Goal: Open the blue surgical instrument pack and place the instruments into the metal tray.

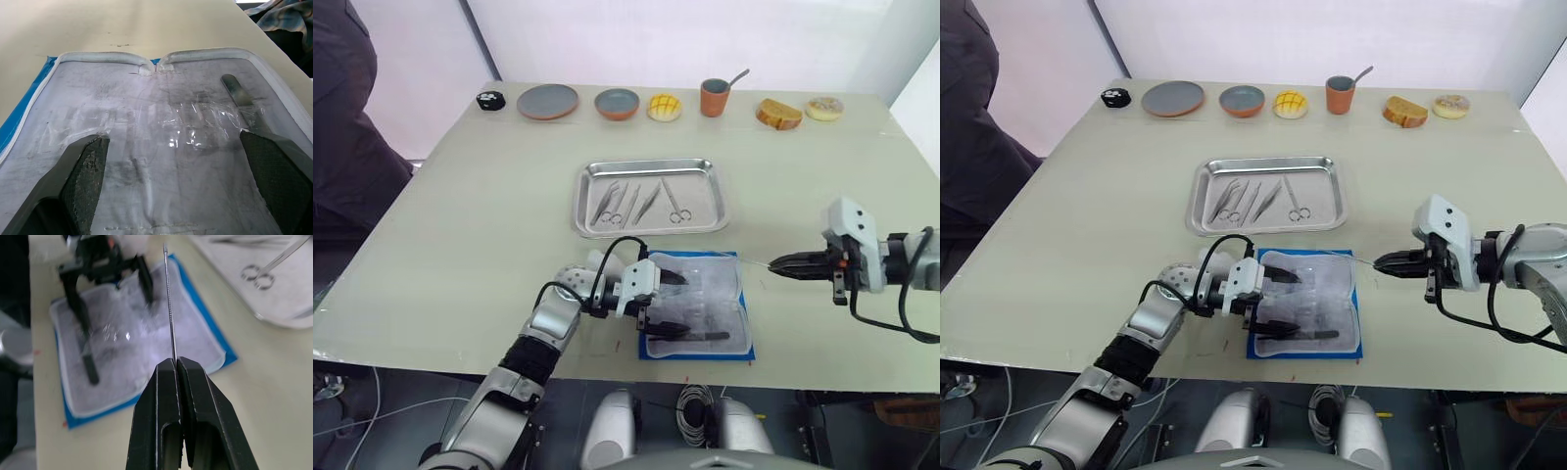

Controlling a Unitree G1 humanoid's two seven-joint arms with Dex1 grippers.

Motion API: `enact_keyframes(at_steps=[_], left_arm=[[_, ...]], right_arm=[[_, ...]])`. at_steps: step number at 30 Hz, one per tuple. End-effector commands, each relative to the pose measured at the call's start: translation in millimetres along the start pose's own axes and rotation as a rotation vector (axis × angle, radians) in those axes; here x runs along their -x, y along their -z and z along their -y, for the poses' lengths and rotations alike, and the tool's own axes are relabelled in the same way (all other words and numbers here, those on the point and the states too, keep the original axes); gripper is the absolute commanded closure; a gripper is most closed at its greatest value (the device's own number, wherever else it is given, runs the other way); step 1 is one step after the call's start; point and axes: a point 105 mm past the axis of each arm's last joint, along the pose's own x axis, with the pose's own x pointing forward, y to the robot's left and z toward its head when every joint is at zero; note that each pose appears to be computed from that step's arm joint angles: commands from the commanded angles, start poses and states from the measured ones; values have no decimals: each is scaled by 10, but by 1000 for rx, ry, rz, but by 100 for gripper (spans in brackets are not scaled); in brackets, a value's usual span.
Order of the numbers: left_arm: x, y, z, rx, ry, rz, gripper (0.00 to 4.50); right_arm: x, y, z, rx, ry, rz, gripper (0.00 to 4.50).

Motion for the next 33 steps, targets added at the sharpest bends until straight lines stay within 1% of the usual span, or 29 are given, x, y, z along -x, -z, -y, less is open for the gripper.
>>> enact_keyframes(at_steps=[1, 5, 8, 11, 15, 18, 22, 28, 33], left_arm=[[-74, 103, 90, 39, 19, -36, 0], [-69, 95, 83, 40, 15, -36, 0], [-72, 94, 75, 41, 12, -38, 0], [-78, 90, 76, 41, 11, -37, 0], [-90, 86, 84, 42, 10, -35, 0], [-92, 86, 83, 42, 8, -35, 0], [-87, 94, 74, 44, 3, -35, 0], [-81, 100, 69, 46, -4, -33, 0], [-83, 99, 79, 47, -6, -31, 0]], right_arm=[[-45, -253, 144, -9, 75, 107, 443], [-235, -398, 256, -42, 118, 149, 443], [-380, -499, 428, -106, 209, 187, 443], [-496, -542, 540, -145, 269, 193, 443], [-719, -614, 678, -170, 352, 207, 443], [-851, -598, 768, -186, 409, 197, 443], [-1106, -560, 892, -259, 489, 192, 443], [-1445, -528, 952, -368, 529, 211, 443], [-1617, -473, 969, -419, 547, 208, 443]])
